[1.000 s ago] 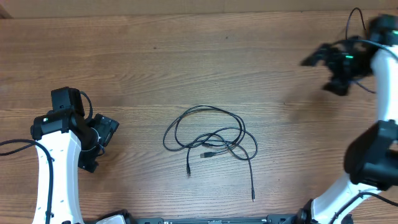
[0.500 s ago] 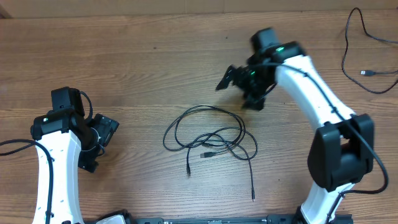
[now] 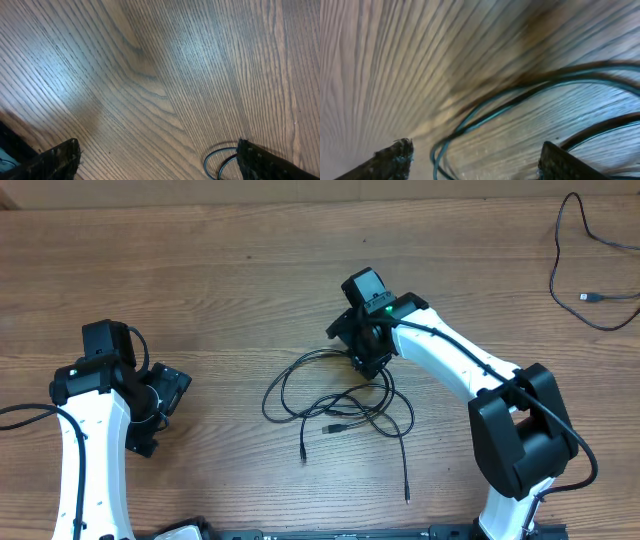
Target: Untangle cables
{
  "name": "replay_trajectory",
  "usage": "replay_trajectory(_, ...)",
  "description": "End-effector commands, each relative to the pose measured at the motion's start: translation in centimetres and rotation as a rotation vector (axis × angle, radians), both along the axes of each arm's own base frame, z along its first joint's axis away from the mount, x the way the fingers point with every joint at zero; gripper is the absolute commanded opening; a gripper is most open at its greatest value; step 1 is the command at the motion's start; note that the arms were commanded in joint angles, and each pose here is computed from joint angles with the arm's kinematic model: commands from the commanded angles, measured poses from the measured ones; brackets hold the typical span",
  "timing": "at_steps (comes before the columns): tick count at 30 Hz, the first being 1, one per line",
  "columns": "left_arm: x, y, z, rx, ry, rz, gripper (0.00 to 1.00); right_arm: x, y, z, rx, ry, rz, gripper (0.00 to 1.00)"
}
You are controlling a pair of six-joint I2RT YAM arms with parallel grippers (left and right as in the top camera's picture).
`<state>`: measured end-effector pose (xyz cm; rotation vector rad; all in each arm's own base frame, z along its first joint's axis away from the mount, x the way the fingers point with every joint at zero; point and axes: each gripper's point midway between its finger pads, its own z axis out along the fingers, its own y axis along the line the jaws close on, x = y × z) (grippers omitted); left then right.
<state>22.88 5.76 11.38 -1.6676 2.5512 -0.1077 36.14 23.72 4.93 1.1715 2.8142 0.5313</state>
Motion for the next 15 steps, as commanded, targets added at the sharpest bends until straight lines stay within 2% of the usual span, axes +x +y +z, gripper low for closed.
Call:
replay_trajectory(1,0.0,0.2,0.2,0.015,-0.007,0.011,0.99,0.5,-0.8,0.0,-0.022,-0.001,-0.135,0.77)
replay_trajectory(9,0.0,0.2,0.2,0.015,-0.007,0.011,0.99,0.2,0.6,0.2,0.008,0.003,-0.189,0.7)
replay_trajectory(15,0.0,0.2,0.2,0.015,-0.007,0.011,1.0,0.3,1.5,-0.9,-0.012,-0.011,-0.192,0.7)
